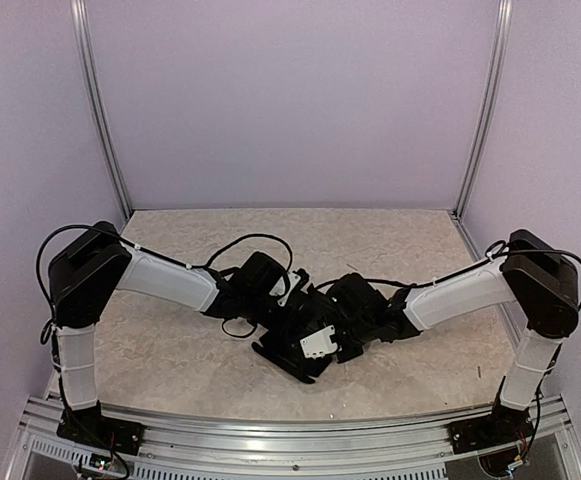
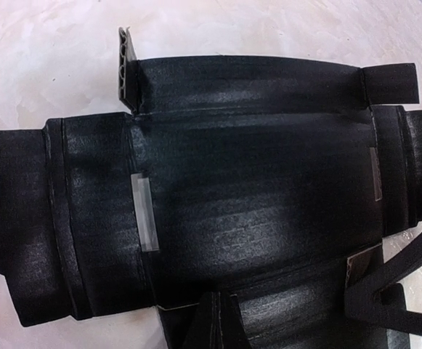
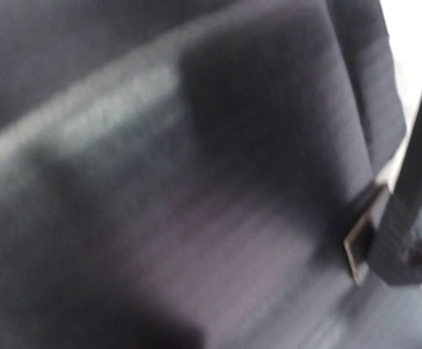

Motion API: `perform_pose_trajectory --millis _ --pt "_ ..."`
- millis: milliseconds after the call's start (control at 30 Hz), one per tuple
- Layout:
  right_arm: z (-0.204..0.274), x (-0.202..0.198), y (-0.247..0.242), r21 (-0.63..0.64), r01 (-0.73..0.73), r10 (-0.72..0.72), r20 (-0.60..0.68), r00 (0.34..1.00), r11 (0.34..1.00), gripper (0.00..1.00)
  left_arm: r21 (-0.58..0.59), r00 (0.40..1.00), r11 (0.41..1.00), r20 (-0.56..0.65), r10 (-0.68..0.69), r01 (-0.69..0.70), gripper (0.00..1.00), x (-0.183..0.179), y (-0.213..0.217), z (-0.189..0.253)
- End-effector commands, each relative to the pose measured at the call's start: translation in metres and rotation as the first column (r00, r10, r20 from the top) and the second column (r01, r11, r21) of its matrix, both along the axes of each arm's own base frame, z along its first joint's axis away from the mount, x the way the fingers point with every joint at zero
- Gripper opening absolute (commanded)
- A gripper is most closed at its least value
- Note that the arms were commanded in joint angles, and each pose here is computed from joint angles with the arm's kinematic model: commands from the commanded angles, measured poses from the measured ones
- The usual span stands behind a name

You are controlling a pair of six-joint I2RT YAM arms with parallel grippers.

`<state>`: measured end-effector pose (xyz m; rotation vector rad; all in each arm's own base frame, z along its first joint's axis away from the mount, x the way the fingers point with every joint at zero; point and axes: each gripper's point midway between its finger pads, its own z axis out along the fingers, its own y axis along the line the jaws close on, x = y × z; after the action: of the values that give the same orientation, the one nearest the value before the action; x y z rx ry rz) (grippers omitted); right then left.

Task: Fold the paper box

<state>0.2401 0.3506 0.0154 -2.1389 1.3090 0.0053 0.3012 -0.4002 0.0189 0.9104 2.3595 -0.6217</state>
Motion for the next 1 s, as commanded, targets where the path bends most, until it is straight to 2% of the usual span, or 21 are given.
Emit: perform_pose_trajectory --millis 0,133,400,967 --pt "-0.090 -0.059 -0.085 -0.353 -0.039 -0.058 -0.261 0.964 0.935 0.00 0.338 0.989 0.941 -0.139 0.051 -0.001 0.00 -0.047 0.068 -0.075" --pt "-0.092 -0.057 -0.085 -0.362 -0.039 -0.059 -0.256 0.965 0.931 0.00 0.291 0.993 0.957 -0.110 0.034 -0.001 0.00 -0.047 0.065 -0.061" --pt "-0.093 -0.055 -0.086 -0.364 -0.026 -0.071 -0.249 0.966 0.931 0.00 0.129 1.000 0.992 0.018 0.001 -0.003 0.00 -0.027 0.038 0.006" --pt "-0.090 -0.049 -0.085 -0.346 -0.003 -0.090 -0.254 0.963 0.938 0.00 0.059 0.999 0.998 0.047 -0.010 0.007 0.01 -0.017 0.032 0.042"
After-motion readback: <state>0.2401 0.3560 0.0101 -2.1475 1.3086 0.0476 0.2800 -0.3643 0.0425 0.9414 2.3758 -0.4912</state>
